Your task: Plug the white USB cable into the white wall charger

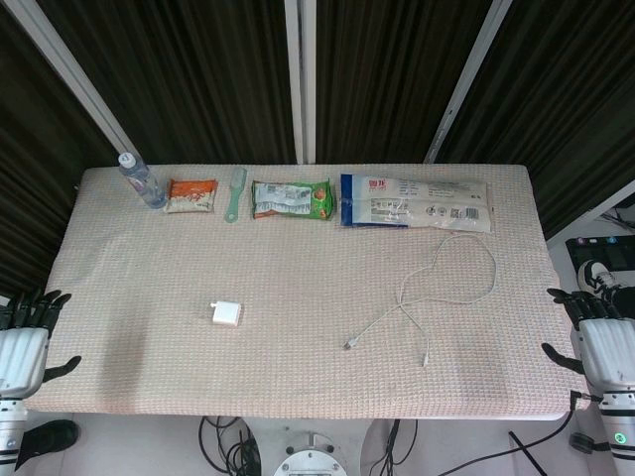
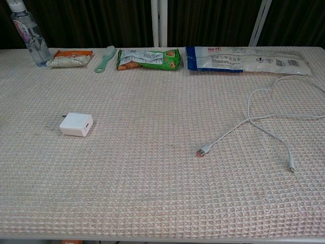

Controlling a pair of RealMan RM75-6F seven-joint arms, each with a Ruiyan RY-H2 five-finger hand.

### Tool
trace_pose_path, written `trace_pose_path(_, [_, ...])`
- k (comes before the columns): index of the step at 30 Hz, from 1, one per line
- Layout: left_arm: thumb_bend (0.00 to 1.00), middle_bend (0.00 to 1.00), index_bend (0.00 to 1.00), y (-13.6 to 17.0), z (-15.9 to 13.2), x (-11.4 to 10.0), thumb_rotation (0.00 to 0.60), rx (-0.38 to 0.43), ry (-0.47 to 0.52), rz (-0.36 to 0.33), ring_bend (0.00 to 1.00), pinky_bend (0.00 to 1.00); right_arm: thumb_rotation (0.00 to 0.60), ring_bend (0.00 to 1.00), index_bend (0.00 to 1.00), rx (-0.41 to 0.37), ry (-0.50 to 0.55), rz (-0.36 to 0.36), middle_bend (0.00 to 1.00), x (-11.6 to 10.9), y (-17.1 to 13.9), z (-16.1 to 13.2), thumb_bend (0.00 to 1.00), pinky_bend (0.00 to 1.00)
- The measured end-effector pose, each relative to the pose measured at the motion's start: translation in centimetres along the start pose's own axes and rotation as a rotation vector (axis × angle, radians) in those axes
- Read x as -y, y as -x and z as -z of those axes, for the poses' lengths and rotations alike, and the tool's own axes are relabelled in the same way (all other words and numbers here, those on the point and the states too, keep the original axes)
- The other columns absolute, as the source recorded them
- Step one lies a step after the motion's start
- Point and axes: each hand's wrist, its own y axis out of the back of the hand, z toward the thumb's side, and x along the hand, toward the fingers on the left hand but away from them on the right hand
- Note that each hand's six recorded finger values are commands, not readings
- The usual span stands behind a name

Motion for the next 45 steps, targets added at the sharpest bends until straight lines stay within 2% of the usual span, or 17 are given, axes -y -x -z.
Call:
trace_pose_path(10, [0.05, 0.13, 0.14, 0.2, -0.1, 0.2, 0.600, -0.001, 0.004, 0.003, 0.00, 0.00, 0.600, 0.20, 0.21, -0.064, 0.019, -0.022, 0.30, 0.4, 0.6, -1.5, 0.04, 0.27])
trace_pose_path(16, [0.05, 0.13, 0.14, 0.0, -0.1, 0.1, 0.600, 0.002, 0.006, -0.005, 0.00, 0.00, 0.600, 0.20, 0.21, -0.189, 0.038, -0.058, 0.31, 0.7, 1.8, -4.5, 0.05, 0.27])
trace_pose_path(22, [0.05, 0.13, 0.14, -0.4, -0.4, -0.1, 0.600, 0.015, 0.004, -0.007, 0.00, 0.00, 0.600, 0.19, 0.20, -0.367, 0.001, -0.146, 0.33, 1.9, 3.8, -9.5, 0.09, 0.26])
trace_pose_path(25, [0.05, 0.13, 0.14, -0.6, -0.6, -0.1, 0.600, 0.021, 0.004, -0.005, 0.00, 0.00, 0.600, 0.14, 0.21, -0.465, -0.040, -0.201, 0.32, 3.1, 5.0, -12.3, 0.10, 0.24])
trace_pose_path(29, [0.05, 0.13, 0.14, -0.8, -0.7, -0.1, 0.600, 0.021, 0.002, -0.003, 0.00, 0.00, 0.600, 0.14, 0.23, -0.607, -0.121, -0.277, 0.32, 5.4, 6.5, -16.8, 0.11, 0.23])
trace_pose_path(35, [0.05, 0.13, 0.14, -0.8, -0.5, -0.2, 0.600, 0.014, 0.003, -0.004, 0.00, 0.00, 0.600, 0.14, 0.28, -0.778, -0.212, -0.337, 0.32, 8.8, 8.1, -23.2, 0.12, 0.23])
trace_pose_path(38, [0.05, 0.13, 0.14, -0.7, -0.4, 0.0, 0.600, 0.008, 0.004, 0.004, 0.00, 0.00, 0.600, 0.14, 0.33, -0.814, -0.244, -0.339, 0.34, 10.2, 8.8, -25.0, 0.13, 0.23])
trace_pose_path(45, [0.05, 0.13, 0.14, -0.8, -0.2, 0.2, 0.600, 0.002, 0.007, 0.010, 0.00, 0.00, 0.600, 0.14, 0.40, -0.821, -0.244, -0.342, 0.37, 12.4, 9.3, -26.4, 0.15, 0.23])
